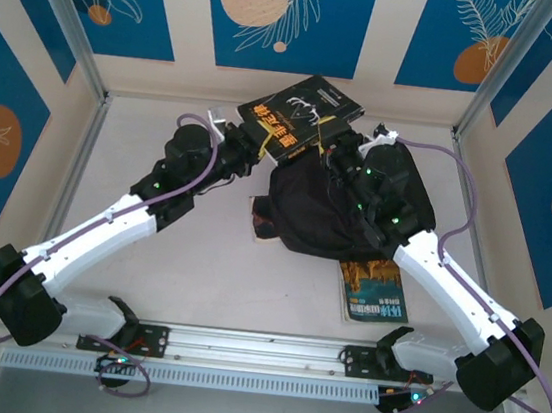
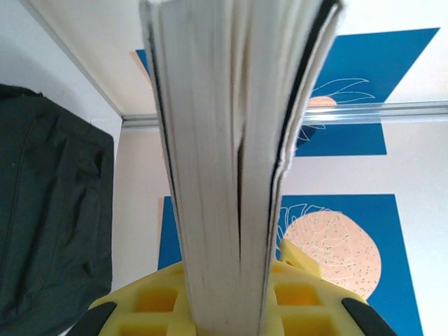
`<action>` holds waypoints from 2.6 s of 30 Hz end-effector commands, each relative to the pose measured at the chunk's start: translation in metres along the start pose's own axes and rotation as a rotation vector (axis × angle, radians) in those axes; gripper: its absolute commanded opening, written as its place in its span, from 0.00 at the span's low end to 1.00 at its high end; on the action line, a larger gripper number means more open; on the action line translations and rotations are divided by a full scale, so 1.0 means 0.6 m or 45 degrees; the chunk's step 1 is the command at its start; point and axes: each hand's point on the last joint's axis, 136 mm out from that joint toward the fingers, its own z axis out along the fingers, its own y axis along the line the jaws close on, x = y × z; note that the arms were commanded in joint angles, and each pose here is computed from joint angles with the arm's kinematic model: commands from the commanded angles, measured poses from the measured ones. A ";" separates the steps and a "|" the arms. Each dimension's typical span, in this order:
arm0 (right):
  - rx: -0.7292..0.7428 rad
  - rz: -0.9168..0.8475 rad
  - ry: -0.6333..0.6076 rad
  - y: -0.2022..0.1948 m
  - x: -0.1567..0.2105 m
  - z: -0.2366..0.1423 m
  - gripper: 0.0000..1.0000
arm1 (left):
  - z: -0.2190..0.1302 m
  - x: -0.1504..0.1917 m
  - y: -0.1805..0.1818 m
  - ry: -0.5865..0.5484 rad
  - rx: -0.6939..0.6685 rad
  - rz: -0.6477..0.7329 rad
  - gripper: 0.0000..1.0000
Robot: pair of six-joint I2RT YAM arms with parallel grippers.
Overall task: Pack the student bag
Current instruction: Pass the book.
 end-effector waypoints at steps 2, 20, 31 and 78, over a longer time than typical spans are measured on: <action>-0.156 -0.017 0.079 0.049 0.013 -0.010 0.46 | -0.021 -0.018 -0.052 -0.044 0.104 0.098 0.00; -0.178 -0.003 0.194 0.063 0.073 0.018 0.05 | -0.016 0.001 -0.072 0.045 0.167 0.113 0.00; -0.115 0.036 0.059 0.056 0.060 0.013 0.00 | -0.044 -0.034 -0.060 -0.131 0.089 0.163 0.28; 0.197 -0.059 0.187 -0.040 0.077 -0.006 0.27 | -0.057 -0.085 -0.046 -0.253 0.064 0.242 0.00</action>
